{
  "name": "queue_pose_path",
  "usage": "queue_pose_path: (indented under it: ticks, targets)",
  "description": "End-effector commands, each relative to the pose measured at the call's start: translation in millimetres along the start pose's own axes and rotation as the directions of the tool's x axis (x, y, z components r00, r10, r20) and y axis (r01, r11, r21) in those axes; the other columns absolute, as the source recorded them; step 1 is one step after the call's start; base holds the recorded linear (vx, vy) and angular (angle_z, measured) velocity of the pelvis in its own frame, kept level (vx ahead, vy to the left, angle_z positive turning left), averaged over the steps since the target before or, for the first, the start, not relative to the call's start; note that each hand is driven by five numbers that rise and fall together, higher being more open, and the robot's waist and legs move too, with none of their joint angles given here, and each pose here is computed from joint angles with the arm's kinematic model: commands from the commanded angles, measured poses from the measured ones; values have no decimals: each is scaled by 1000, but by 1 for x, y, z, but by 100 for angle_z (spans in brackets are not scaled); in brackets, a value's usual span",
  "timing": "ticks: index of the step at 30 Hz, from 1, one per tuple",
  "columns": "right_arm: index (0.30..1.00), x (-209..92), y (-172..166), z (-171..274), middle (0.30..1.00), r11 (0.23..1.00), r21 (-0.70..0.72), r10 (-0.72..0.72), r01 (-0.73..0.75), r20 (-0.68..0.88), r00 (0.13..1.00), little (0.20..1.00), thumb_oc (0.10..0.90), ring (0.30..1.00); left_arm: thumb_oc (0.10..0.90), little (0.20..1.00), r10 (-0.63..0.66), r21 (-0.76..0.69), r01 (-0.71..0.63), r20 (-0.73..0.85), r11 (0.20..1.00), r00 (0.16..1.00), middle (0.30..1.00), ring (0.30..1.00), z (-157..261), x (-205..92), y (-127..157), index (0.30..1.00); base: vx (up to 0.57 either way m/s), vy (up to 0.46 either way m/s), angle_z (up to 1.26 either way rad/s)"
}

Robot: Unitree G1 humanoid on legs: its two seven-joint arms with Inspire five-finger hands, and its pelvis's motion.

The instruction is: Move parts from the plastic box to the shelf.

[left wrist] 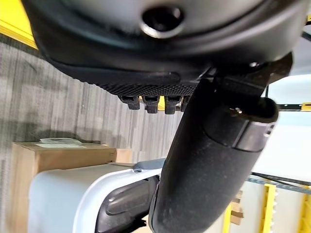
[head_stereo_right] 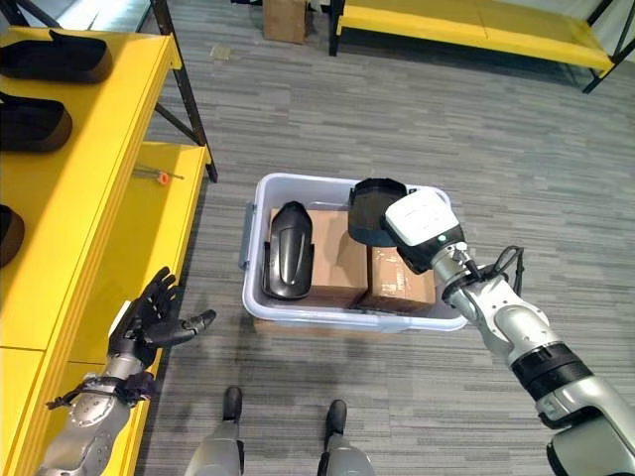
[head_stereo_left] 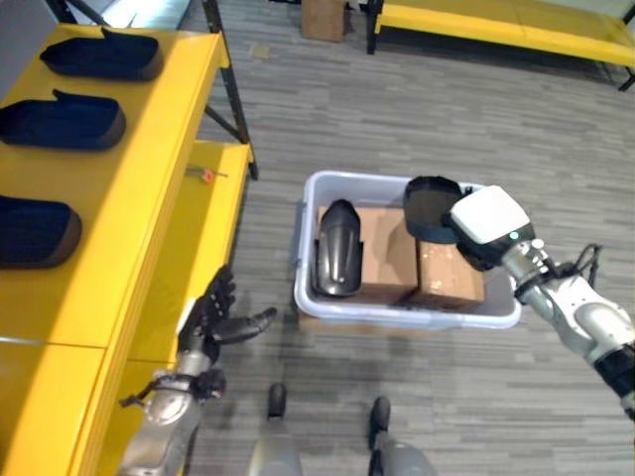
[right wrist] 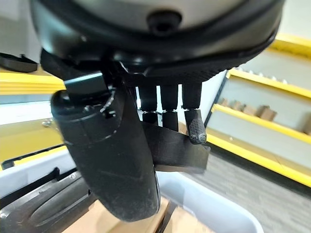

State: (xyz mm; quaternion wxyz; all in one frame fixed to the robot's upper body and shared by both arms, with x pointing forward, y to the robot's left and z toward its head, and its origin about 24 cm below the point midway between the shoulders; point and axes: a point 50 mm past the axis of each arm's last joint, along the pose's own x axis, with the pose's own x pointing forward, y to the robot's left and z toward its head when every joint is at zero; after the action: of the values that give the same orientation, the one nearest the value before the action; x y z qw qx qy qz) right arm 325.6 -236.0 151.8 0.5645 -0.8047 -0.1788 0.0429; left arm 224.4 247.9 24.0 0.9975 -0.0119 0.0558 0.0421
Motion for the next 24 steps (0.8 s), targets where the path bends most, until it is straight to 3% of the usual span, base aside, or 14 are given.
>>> queue_pose_path:
  ticks: [1, 13, 20, 24]
  targets:
    - [300, 0, -42, -34, 300, 979, -98, -189, 180, -84, 978, 300, 400, 300, 900, 1000, -47, 49, 43, 80, 998, 996, 1000, 1000, 10, -2, -7, 1000, 10, -37, -8]
    - [300, 7, -65, -10, 300, 955, -36, -293, 293, 12, 956, 300, 400, 300, 900, 1000, 4, 40, -7, 70, 999, 998, 1000, 1000, 7, -5, -3, 1000, -31, -91, 2]
    - [300, 30, -97, 9, 300, 910, -5, -413, 415, 85, 907, 300, 400, 300, 900, 1000, 54, 23, -56, 101, 998, 993, 1000, 1000, 12, -7, 1, 1000, -131, -238, 11]
    - [300, 25, -112, -2, 300, 878, -50, -473, 476, 59, 879, 300, 400, 300, 900, 1000, 22, 15, -24, 117, 1000, 993, 1000, 1000, 16, 1, -8, 1000, -142, -182, 78]
